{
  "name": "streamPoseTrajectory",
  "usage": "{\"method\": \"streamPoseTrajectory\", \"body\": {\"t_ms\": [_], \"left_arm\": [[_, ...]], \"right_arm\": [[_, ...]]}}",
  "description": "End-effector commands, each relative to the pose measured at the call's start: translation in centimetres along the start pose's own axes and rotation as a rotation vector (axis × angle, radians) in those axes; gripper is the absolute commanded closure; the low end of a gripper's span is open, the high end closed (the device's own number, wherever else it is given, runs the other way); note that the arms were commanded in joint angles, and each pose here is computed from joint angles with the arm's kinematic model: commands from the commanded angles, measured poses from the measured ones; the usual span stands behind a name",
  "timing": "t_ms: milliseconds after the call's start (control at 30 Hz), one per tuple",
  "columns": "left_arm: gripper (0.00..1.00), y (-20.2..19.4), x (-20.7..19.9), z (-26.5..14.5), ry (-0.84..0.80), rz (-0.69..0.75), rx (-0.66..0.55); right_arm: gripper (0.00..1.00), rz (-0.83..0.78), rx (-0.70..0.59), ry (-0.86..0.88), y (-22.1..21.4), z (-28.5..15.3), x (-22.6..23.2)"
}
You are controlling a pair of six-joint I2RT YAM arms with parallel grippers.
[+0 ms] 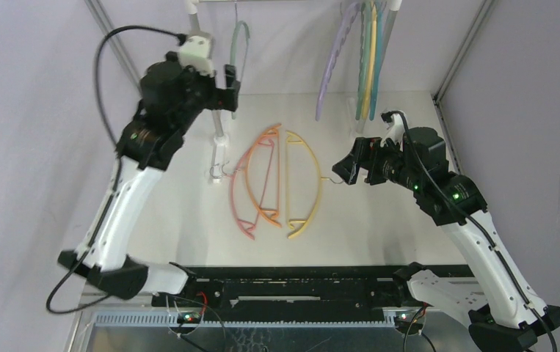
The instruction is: Organize the hangers
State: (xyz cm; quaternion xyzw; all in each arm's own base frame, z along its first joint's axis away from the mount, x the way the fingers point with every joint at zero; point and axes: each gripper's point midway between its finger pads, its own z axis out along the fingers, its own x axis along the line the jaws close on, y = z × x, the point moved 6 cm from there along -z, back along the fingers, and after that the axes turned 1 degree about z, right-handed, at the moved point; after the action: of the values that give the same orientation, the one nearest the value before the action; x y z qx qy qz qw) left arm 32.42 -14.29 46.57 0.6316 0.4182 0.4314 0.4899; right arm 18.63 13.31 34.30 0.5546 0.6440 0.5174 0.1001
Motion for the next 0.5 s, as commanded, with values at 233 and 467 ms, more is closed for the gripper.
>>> {"method": "streamPoseTrajectory", "body": {"t_ms": [233,467], "left_arm": [[0.01,-5.5,1.2,-4.6,-0.061,-0.271,0.016],[0.01,-8.5,-0.1,-5.8,-0.134,-0.353,0.048]], "right_arm": [[0.00,-0.001,-0.059,0.040,1.4,-0.5,0.9],[0.00,0.006,-0.040,0.049,1.0,-0.2,0.9]]}}
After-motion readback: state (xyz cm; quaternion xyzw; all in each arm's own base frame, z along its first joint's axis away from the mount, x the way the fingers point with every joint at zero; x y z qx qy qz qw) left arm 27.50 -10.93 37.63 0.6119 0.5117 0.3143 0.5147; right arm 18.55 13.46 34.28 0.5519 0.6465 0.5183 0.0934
